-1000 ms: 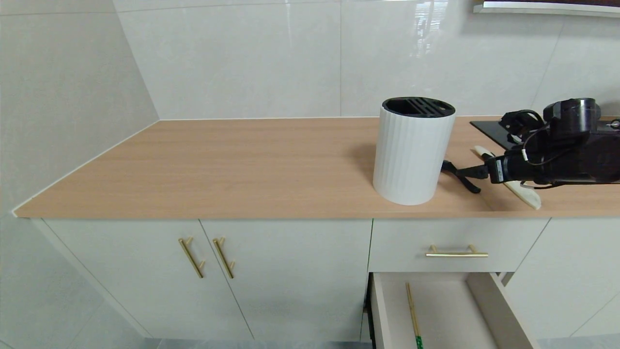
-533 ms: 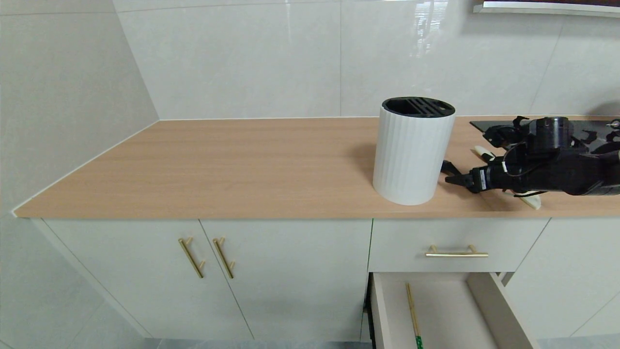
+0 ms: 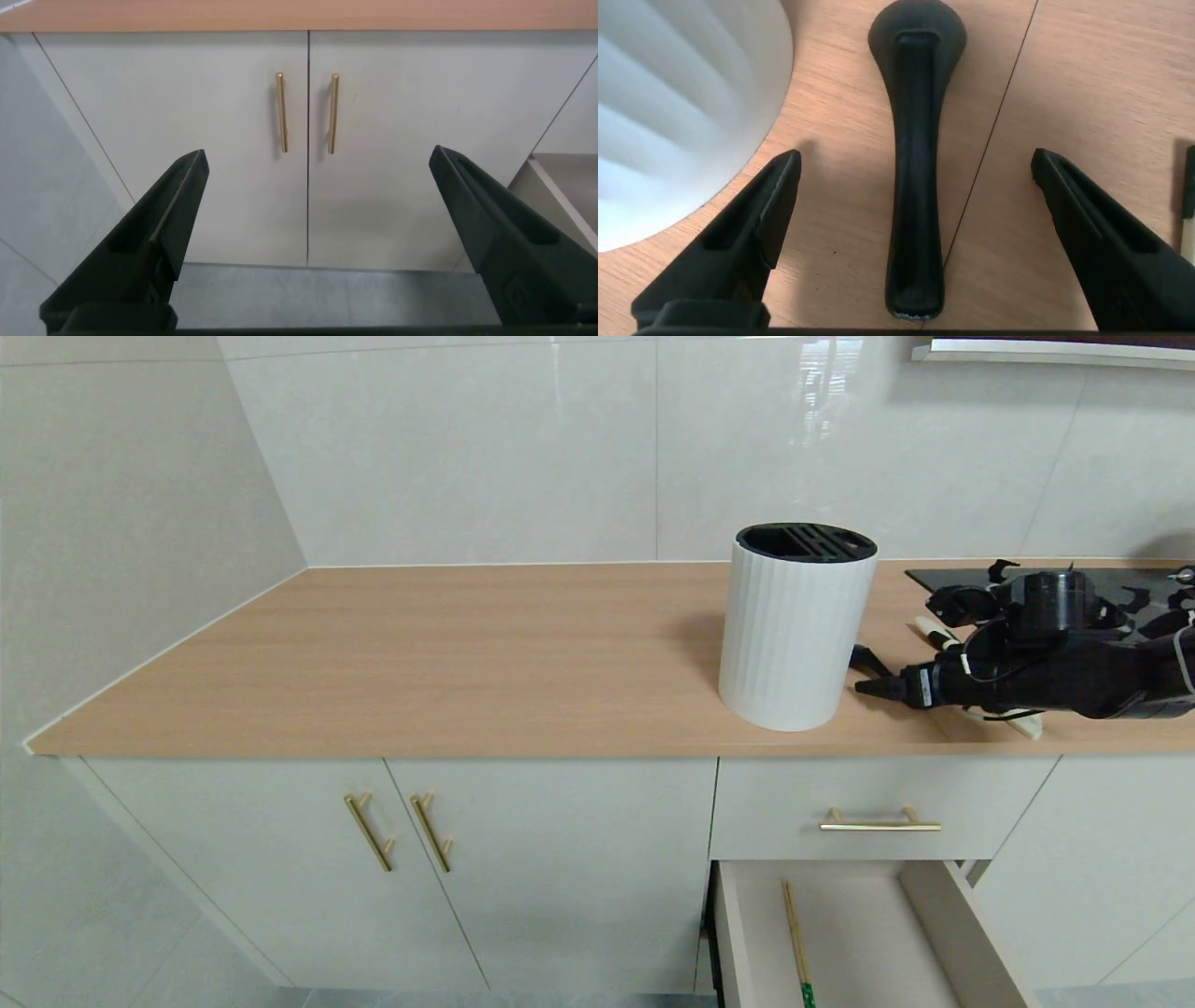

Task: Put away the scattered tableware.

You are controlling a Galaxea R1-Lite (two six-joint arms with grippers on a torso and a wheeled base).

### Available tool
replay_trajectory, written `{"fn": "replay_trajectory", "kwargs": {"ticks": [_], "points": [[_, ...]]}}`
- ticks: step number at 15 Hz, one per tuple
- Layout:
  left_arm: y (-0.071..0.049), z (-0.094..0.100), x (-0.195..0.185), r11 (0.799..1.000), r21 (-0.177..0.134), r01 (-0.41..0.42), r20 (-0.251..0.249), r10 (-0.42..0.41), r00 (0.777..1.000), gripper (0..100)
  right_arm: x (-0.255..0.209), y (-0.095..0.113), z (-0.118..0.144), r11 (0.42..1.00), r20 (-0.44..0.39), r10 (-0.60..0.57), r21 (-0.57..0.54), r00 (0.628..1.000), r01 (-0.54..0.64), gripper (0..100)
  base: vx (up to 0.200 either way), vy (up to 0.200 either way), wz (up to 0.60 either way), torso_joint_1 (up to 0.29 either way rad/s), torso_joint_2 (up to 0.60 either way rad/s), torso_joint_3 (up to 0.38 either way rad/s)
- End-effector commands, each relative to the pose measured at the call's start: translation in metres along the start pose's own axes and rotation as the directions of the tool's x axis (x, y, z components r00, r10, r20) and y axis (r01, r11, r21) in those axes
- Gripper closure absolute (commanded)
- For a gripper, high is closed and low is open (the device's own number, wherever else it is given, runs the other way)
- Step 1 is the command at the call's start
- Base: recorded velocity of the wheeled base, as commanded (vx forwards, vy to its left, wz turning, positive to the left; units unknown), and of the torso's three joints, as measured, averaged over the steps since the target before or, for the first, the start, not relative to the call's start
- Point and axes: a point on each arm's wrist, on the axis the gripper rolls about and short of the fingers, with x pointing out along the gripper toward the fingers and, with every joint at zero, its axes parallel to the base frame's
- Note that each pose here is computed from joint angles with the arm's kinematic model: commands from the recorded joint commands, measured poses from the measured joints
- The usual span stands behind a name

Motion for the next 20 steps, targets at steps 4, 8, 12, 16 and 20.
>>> {"fn": "replay_trajectory", "kwargs": {"ticks": [4,8,12,16,20], "points": [[0.000,0.000,0.000,1.000,0.000,-0.001,0.000,0.001,1.000,0,0.005,0.006,-0.004,1.000,-0.018,0.017,-0.001,1.000,-0.017,100,0.000,0.000,0.00,0.000,0.00,0.000],[0.000,0.000,0.000,1.000,0.000,-0.001,0.000,0.001,1.000,0,0.009,0.011,-0.008,1.000,-0.030,0.026,-0.003,0.999,-0.026,100,0.000,0.000,0.00,0.000,0.00,0.000],[0.000,0.000,0.000,1.000,0.000,-0.001,0.000,0.001,1.000,0,-0.005,0.011,0.008,0.998,-0.007,-0.058,0.011,0.998,0.058,100,0.000,0.000,0.00,0.000,0.00,0.000],[0.000,0.000,0.000,1.000,0.000,-0.001,0.000,0.001,1.000,0,-0.067,0.029,0.030,0.978,-0.088,-0.145,0.140,0.986,0.156,100,0.000,0.000,0.00,0.000,0.00,0.000],[0.000,0.000,0.000,1.000,0.000,-0.001,0.000,0.001,1.000,0,-0.151,0.056,0.013,0.937,-0.164,-0.145,0.295,0.976,0.189,100,0.000,0.000,0.00,0.000,0.00,0.000]]}}
